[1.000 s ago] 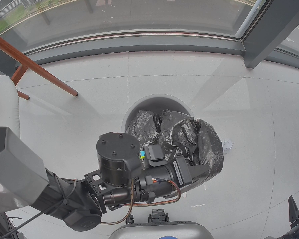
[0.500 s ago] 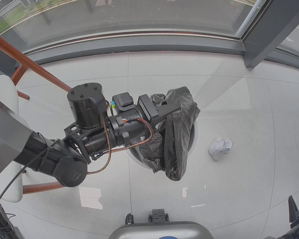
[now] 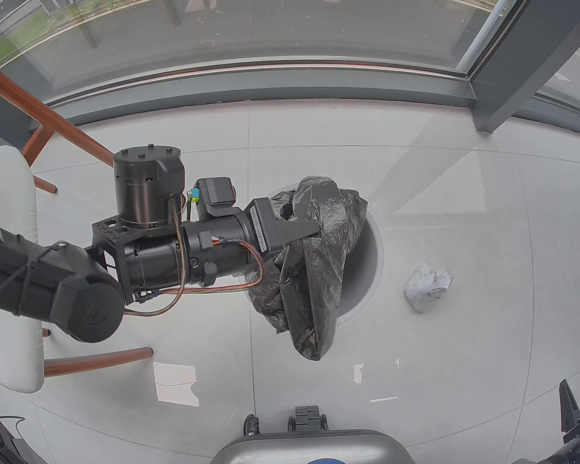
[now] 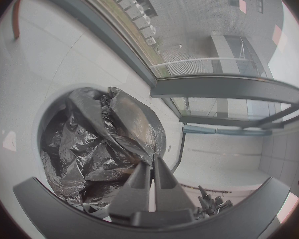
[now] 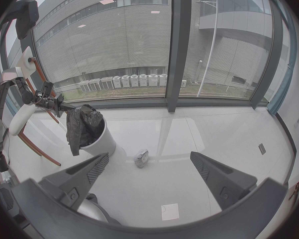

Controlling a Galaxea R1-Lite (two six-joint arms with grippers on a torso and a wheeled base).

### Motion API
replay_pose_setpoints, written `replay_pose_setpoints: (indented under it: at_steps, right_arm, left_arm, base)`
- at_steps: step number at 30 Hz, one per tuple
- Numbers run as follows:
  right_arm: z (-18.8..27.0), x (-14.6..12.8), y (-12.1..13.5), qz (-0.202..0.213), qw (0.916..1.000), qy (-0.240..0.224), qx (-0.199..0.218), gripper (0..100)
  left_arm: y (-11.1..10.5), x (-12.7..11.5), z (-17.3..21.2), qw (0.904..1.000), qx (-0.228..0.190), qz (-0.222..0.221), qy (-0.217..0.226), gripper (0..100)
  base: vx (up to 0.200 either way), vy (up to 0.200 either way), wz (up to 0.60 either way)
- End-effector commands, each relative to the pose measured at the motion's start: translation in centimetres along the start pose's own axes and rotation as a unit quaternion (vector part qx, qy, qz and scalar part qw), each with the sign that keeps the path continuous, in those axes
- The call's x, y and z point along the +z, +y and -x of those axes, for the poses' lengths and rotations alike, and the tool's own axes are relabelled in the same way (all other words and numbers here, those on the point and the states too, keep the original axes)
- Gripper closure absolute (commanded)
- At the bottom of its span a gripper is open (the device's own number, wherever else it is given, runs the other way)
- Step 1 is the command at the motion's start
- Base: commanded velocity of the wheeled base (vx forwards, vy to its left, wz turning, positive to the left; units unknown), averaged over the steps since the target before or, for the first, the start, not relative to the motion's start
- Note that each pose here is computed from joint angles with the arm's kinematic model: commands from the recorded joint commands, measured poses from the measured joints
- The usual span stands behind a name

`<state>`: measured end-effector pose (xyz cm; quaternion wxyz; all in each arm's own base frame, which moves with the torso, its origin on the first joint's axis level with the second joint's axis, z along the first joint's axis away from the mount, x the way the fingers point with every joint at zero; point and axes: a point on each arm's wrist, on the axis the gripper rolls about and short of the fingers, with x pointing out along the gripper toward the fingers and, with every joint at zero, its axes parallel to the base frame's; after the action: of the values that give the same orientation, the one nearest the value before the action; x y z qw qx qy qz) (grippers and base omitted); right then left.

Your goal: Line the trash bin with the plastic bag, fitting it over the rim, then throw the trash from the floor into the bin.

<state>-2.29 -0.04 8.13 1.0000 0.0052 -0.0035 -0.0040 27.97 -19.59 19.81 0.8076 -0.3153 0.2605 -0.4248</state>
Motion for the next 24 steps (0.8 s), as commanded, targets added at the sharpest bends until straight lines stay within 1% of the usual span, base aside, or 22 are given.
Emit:
replay_pose_setpoints:
  at_steps: [1, 3, 5, 6, 7, 9, 10, 11, 14, 17, 18, 19, 21, 22, 23, 24]
  right_arm:
    - [0.0, -0.5, 0.0, 0.001, 1.0, 0.0, 0.0, 0]
    - [0.0, -0.5, 0.0, 0.001, 1.0, 0.001, 0.001, 0]
    - [-0.1, -0.5, 0.0, 0.001, 1.0, 0.004, 0.002, 0]
    - [-0.1, -0.5, 0.0, 0.001, 1.0, 0.006, 0.003, 0]
    - [-0.1, -0.6, 0.0, 0.003, 1.0, 0.007, 0.004, 0]
    - [-0.1, -0.5, 0.0, 0.005, 0.9999, 0.008, 0.005, 0]
    - [-0.1, -0.5, 0.0, 0.005, 0.9999, 0.008, 0.006, 0]
    - [-0.1, -0.5, 0.0, 0.005, 0.9999, 0.008, 0.005, 0]
    - [-0.1, -0.5, 0.0, 0.005, 0.9999, 0.007, 0.007, 0]
    - [-0.2, -0.5, 0.0, 0.005, 0.9998, 0.019, 0.009, 0]
    - [-0.2, -0.5, 0.0, 0.005, 0.9997, 0.02, 0.011, 0]
    - [-0.2, -0.5, 0.0, 0.005, 0.9997, 0.02, 0.011, 0]
    - [-0.2, -0.5, 0.0, 0.002, 0.9998, 0.019, 0.009, 0]
    - [-0.1, -0.2, 0.0, 0.002, 0.9999, 0.009, 0.009, 0]
    - [0.1, 1.2, 0.0, 0.0, 0.9999, -0.013, 0.009, 0]
    - [0.3, 3.2, 0.0, -0.001, 0.9992, -0.039, 0.011, 0]
  left_arm:
    - [-2.5, 1.4, 1.5, 0.9984, -0.009, -0.054, -0.012, 100]
    - [-2.3, 1.3, 1.5, 0.9964, 0.014, -0.083, 0.004, 100]
    - [-2.2, 1.2, 1.5, 0.9909, 0.037, -0.128, 0.022, 100]
    - [-2.2, 1.2, 1.6, 0.9892, 0.04, -0.138, 0.028, 100]
    - [-2.0, 0.9, 1.6, 0.9824, 0.051, -0.173, 0.051, 100]
    - [-1.9, 0.8, 1.6, 0.9718, 0.061, -0.215, 0.076, 100]
    - [-1.9, 0.9, 1.5, 0.9673, 0.064, -0.232, 0.081, 100]
    - [-1.9, 0.7, 1.4, 0.9618, 0.064, -0.251, 0.089, 100]
    - [-3.0, 0.1, 0.3, 0.9468, 0.045, -0.301, 0.104, 100]
    - [-4.3, -0.5, -0.4, 0.9354, 0.044, -0.33, 0.118, 100]
    - [-5.0, -1.1, -0.6, 0.9305, 0.045, -0.34, 0.13, 100]
    - [-5.3, -1.3, -0.6, 0.9278, 0.046, -0.344, 0.137, 100]
    - [-5.9, -2.3, -0.5, 0.9132, 0.062, -0.368, 0.165, 100]
    - [-6.1, -2.8, -0.4, 0.9064, 0.068, -0.378, 0.175, 100]
    - [-6.3, -3.2, -0.3, 0.897, 0.08, -0.394, 0.184, 100]
    - [-6.4, -3.3, -0.3, 0.8896, 0.09, -0.408, 0.185, 100]
  base:
    - [0.0, 0.0, 0.0]
    - [0.0, 0.0, 0.0]
    - [0.0, 0.0, 0.0]
    - [0.0, 0.0, 0.0]
    - [0.0, 0.0, 0.0]
    - [0.0, 0.0, 0.0]
    - [0.0, 0.0, 0.0]
    - [0.0, 0.0, 0.0]
    - [0.0, 0.0, 0.0]
    - [0.0, 0.0, 0.0]
    - [0.0, 0.0, 0.0]
    - [0.0, 0.0, 0.0]
    - [0.0, 0.0, 0.0]
    - [0.0, 0.0, 0.0]
    - [0.0, 0.0, 0.0]
    - [0.0, 0.0, 0.0]
